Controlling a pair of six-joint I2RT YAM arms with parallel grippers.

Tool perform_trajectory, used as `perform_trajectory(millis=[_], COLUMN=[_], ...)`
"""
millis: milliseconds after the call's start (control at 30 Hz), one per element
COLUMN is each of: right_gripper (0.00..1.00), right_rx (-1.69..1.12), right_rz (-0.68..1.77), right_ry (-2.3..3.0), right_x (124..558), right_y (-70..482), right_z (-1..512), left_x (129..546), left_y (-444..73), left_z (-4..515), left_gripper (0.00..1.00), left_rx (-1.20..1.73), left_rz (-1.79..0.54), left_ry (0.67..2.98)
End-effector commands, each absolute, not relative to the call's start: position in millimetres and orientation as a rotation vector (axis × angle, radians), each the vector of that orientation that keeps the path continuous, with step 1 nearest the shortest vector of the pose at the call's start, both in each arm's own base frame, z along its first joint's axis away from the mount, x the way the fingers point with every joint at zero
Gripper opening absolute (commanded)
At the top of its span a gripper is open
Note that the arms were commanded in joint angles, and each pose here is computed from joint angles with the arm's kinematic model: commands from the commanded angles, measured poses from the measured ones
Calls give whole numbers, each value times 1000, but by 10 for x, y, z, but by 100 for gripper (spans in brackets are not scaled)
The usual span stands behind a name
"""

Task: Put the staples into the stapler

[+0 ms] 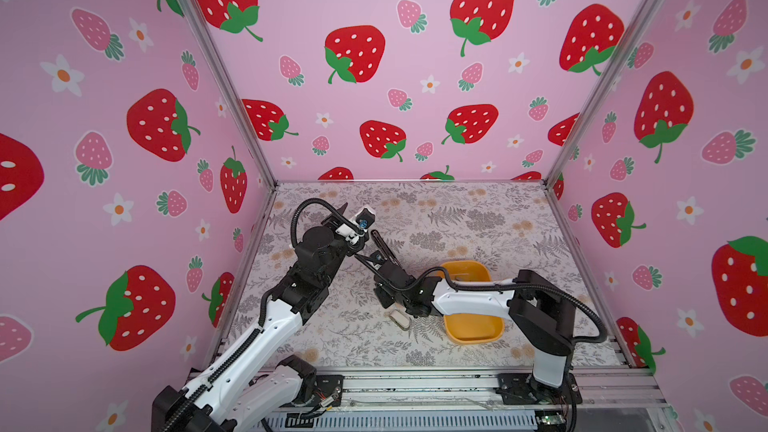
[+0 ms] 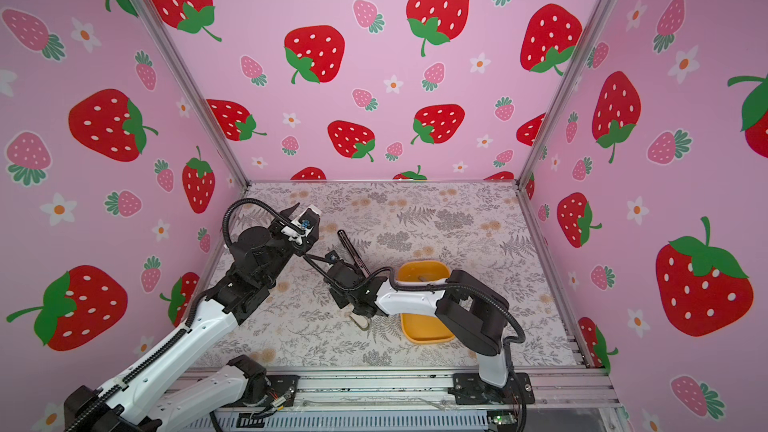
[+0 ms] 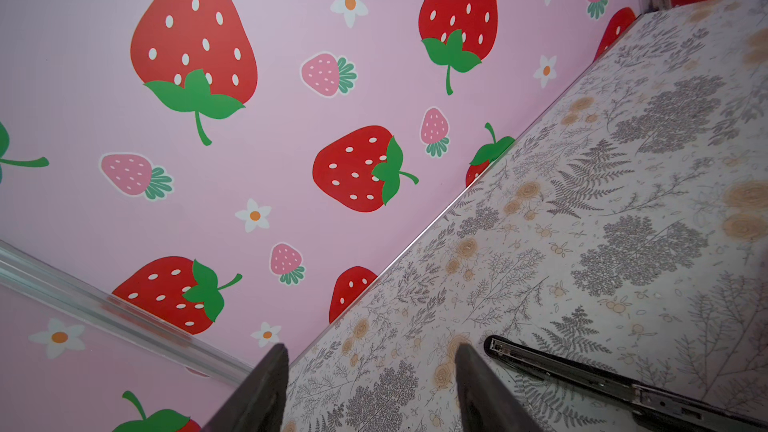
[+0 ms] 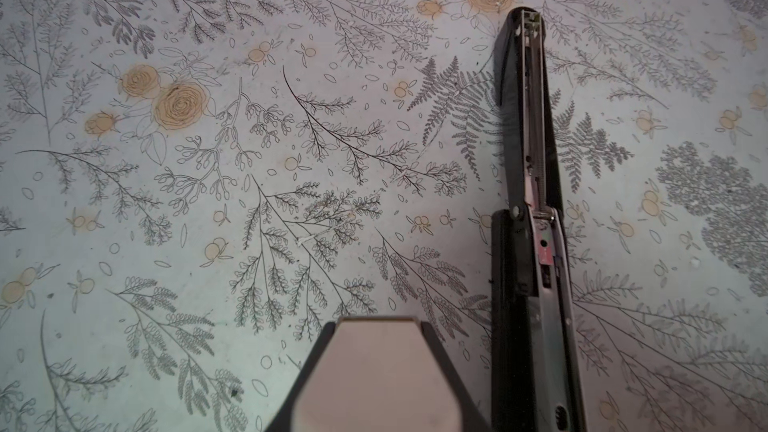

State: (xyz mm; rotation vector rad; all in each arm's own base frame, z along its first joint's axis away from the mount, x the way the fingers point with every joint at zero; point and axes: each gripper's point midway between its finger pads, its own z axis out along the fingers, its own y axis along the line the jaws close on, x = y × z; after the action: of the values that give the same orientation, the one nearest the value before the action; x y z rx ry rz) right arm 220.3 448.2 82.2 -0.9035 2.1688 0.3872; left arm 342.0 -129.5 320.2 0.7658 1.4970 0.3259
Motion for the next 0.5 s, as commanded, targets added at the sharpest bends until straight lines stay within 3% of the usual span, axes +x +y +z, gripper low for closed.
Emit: perform_trajectory(millis=[0, 467], right_gripper=[5, 10], right_rx=[-929, -947], right_rz=[352, 334], right_ry=[2208, 2273], right_x=[2256, 2461], right_y=[4432, 4451], right_z=[731, 401], left_x=[3472, 3674], left_y=[-1117, -944], left_z=[3333, 3207], left_gripper=[66, 66], left_rx=[663, 626], left_rz=[352, 285], left_ry=[1485, 1586])
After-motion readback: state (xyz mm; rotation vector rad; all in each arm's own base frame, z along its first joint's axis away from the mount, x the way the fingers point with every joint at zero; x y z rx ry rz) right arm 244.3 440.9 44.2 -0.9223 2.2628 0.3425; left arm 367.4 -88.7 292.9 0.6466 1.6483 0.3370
